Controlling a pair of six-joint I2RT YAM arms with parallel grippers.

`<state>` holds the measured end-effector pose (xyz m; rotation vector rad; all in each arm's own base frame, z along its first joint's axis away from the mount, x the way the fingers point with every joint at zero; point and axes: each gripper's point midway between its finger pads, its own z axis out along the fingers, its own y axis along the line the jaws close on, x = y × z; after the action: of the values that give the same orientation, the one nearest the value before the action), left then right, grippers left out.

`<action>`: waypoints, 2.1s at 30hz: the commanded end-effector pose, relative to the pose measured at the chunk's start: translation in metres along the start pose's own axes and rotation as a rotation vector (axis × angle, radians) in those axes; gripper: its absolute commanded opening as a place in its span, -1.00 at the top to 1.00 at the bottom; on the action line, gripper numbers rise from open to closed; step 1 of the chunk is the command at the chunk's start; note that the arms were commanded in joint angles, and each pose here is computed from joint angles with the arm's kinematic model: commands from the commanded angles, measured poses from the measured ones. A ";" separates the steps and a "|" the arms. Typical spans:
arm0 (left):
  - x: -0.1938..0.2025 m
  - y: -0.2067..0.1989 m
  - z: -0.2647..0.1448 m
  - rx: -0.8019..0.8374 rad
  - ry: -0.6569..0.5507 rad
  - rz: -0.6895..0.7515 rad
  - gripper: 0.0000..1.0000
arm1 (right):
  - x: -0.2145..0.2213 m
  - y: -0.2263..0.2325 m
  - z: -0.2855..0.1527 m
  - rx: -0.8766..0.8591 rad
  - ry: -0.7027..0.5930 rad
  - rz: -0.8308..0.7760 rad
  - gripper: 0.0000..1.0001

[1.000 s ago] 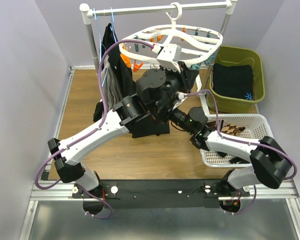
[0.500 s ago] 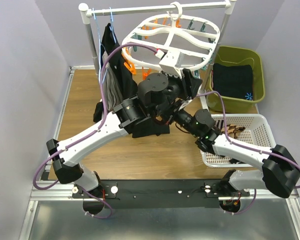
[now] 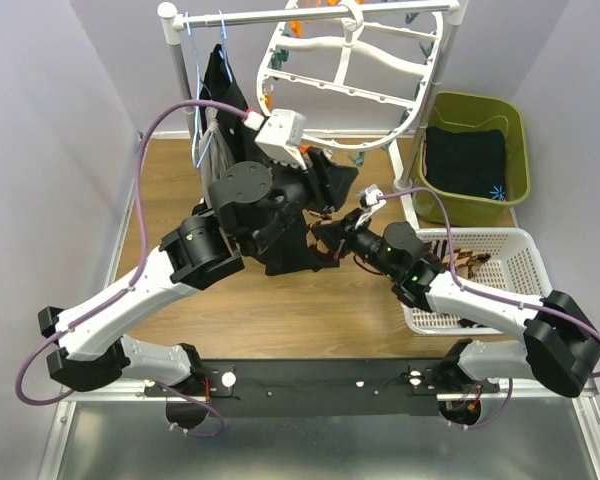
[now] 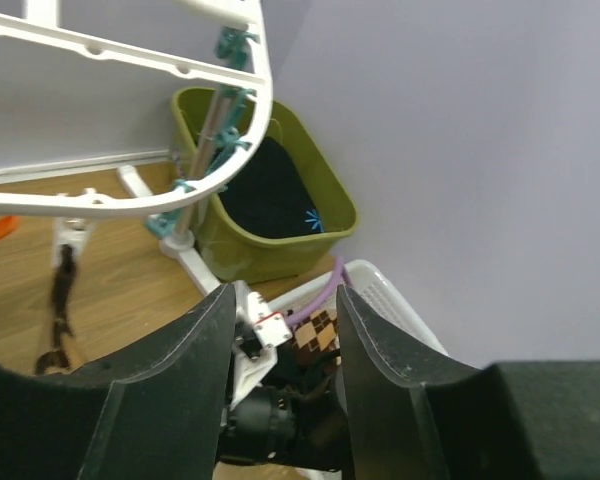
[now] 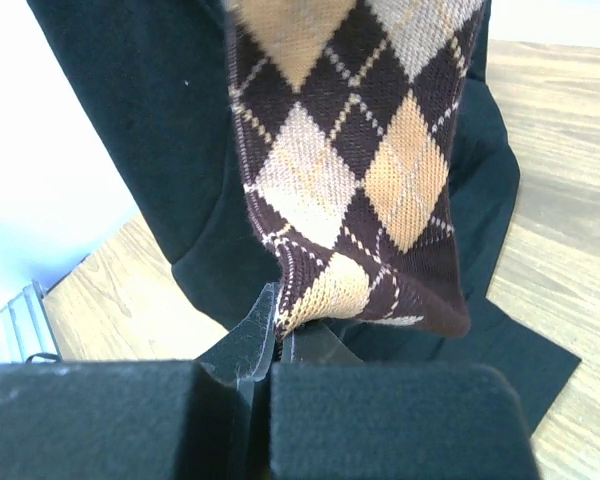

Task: Remove the socks clipped to the hanger

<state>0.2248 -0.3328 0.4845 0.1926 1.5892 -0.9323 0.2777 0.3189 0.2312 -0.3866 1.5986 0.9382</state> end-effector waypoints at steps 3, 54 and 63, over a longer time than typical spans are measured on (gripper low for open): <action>0.029 0.047 -0.007 -0.199 0.063 0.082 0.02 | 0.004 0.006 -0.012 -0.014 0.032 0.011 0.99; 0.026 0.097 0.046 -0.238 0.079 0.155 -0.23 | -0.011 0.025 -0.067 -0.097 0.041 -0.058 0.99; 0.031 0.104 0.047 -0.273 0.090 0.159 -0.18 | -0.012 0.024 -0.069 -0.091 0.033 -0.065 0.99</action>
<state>0.3158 -0.3113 0.3915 0.1872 1.7829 -0.5608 0.2238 0.2804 0.2540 -0.4934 1.5701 0.9600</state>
